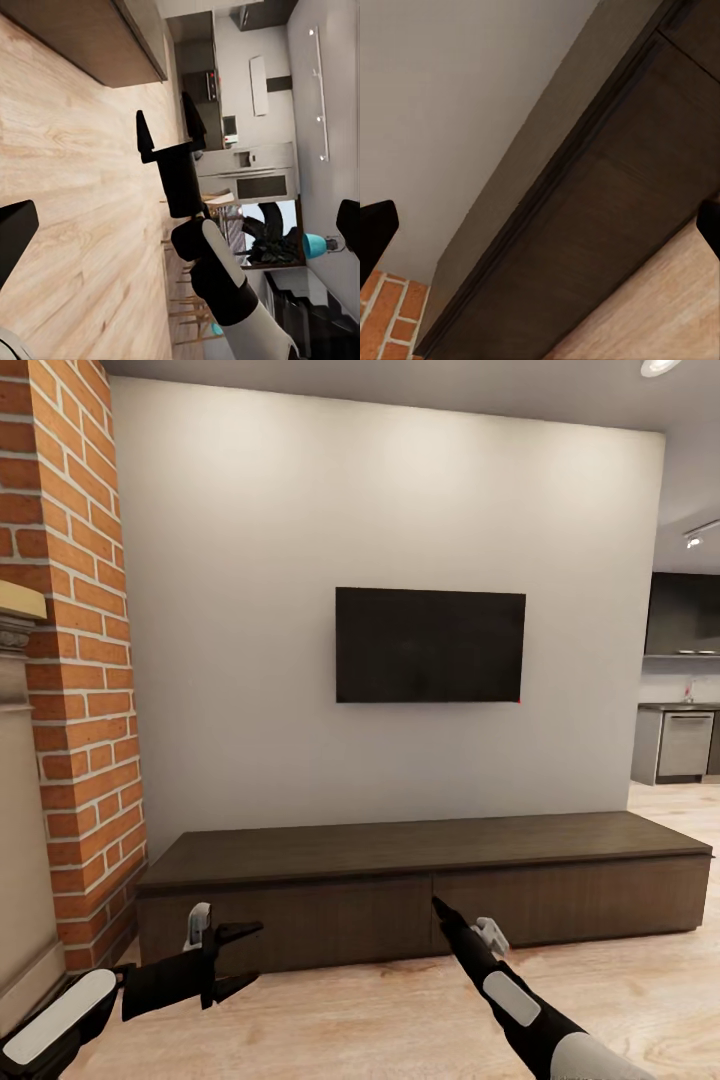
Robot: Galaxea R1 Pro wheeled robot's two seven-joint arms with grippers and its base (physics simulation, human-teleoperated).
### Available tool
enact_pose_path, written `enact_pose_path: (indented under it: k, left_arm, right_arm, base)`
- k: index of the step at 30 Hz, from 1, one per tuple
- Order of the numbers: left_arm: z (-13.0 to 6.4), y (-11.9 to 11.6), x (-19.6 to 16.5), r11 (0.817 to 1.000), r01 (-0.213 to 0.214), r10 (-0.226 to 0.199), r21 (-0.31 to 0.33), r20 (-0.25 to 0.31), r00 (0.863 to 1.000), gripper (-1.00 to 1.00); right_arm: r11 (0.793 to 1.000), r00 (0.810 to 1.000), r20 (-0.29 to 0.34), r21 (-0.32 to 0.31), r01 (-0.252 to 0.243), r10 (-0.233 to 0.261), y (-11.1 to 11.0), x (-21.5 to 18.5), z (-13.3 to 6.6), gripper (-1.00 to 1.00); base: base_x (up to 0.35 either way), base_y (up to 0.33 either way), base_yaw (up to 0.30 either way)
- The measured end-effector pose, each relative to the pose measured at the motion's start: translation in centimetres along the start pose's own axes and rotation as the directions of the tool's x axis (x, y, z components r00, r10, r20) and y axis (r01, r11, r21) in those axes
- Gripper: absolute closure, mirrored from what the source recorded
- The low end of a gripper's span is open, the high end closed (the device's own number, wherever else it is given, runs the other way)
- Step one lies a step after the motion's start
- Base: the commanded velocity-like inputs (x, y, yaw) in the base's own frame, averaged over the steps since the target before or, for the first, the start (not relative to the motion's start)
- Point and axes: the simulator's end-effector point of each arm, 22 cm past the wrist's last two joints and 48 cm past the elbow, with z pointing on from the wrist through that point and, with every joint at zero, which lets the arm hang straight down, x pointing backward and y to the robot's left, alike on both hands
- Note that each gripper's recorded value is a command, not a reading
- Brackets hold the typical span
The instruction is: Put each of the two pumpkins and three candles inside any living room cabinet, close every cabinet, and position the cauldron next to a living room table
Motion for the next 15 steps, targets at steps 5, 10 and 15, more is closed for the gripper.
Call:
enact_pose_path:
  k: [5,10,15]
  left_arm:
    - [-0.26,-0.35,-0.49,1.000,-0.003,0.003,0.008,0.013,1.000,-1.00]
    - [-0.35,-0.47,-0.65,1.000,-0.004,0.004,0.011,0.016,1.000,-1.00]
    - [-0.46,-0.60,-0.79,1.000,-0.003,0.003,0.015,0.020,1.000,-1.00]
  right_arm:
    - [0.998,0.997,0.038,0.000,-0.066,0.066,0.44,-1.33,0.31,-1.00]
    - [0.996,0.995,0.046,0.001,-0.087,0.087,0.56,-1.27,0.38,-1.00]
    - [0.995,0.994,0.048,0.006,-0.096,0.096,0.37,-1.24,0.36,-1.00]
  base:
    - [0.000,0.000,0.000]
    - [0.000,0.000,0.000]
    - [0.000,0.000,0.000]
